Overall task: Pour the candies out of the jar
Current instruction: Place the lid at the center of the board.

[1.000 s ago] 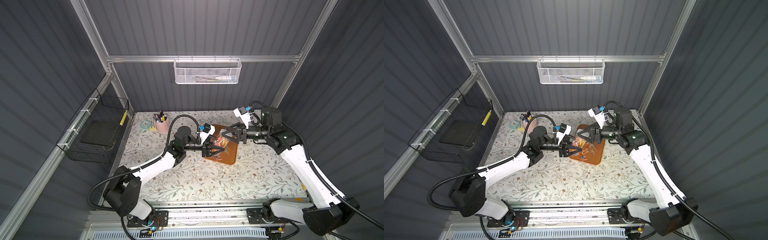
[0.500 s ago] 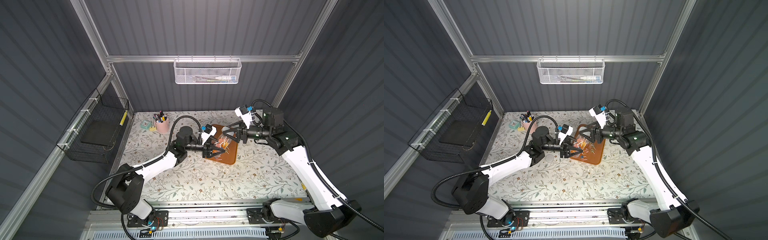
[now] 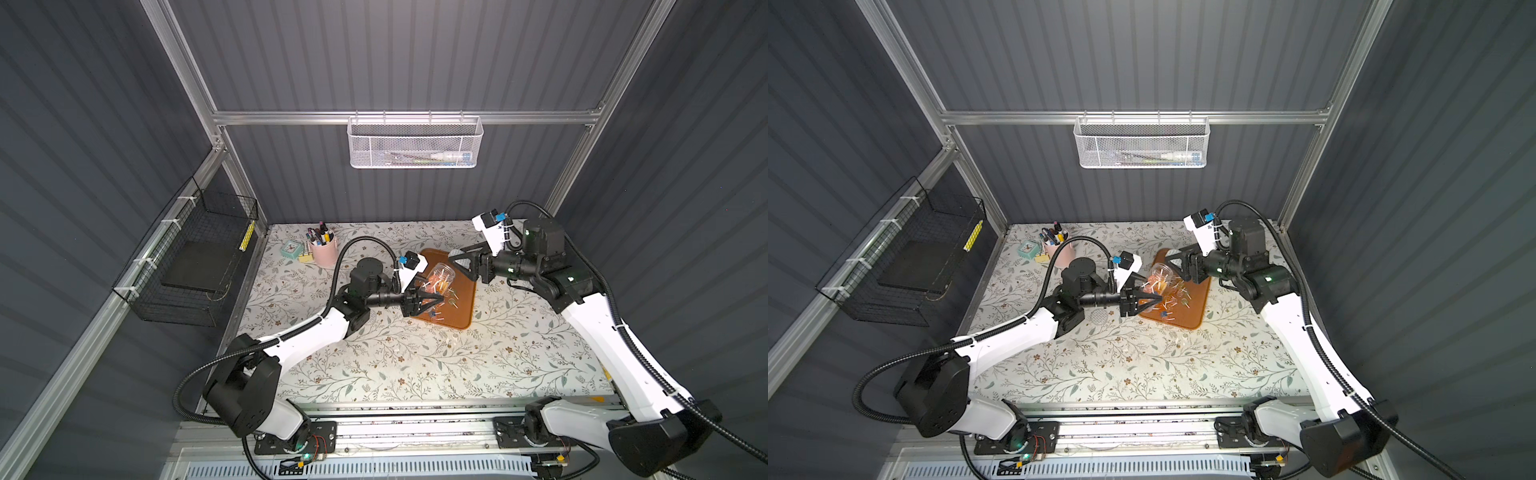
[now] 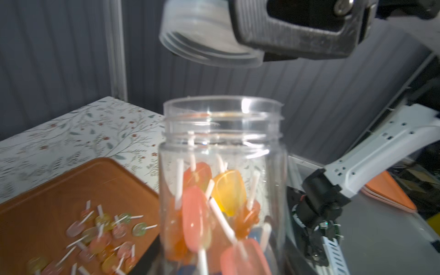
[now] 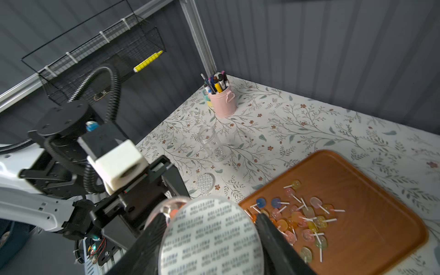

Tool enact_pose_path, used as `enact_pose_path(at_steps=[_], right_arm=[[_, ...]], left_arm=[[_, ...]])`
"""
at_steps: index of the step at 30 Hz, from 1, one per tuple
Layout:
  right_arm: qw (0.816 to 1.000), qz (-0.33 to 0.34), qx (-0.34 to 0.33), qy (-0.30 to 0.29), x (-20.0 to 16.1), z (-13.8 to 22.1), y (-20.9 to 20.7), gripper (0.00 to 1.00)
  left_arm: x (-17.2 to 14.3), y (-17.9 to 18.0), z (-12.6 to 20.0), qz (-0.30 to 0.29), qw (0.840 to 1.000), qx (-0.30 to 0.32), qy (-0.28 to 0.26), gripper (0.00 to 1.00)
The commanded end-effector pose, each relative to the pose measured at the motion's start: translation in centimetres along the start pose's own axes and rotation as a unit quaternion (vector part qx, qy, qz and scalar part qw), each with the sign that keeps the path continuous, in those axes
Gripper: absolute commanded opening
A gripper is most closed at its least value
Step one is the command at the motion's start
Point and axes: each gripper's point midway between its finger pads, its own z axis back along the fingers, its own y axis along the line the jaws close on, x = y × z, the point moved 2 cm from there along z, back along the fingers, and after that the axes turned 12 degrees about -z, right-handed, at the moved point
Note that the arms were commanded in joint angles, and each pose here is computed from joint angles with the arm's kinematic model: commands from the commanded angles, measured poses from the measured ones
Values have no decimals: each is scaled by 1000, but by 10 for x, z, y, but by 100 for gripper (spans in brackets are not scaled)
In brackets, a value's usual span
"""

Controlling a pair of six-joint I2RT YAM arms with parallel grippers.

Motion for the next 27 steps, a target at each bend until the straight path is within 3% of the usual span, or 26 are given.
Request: enact_pose_path(at_steps=[1,6,15,22,27], right_arm=[[998,-50,-32,6,-20,-10,-21,59],[995,-86,-24,34,-68,-42,-22,59],[995,-36,-9,87,-146,-121,17,59],[988,38,-64,138,-197,-185,23,58],[970,93,-108,197,-222,-216,22,59]], left_arm=[[9,22,24,-54,993,102,6,0],[8,45,54,-67,977,202,28,0],[5,91,107,-29,943,328,34,0],[5,108,132,-14,925,379,31,0],[5,114,139,-8,921,388,27,0]])
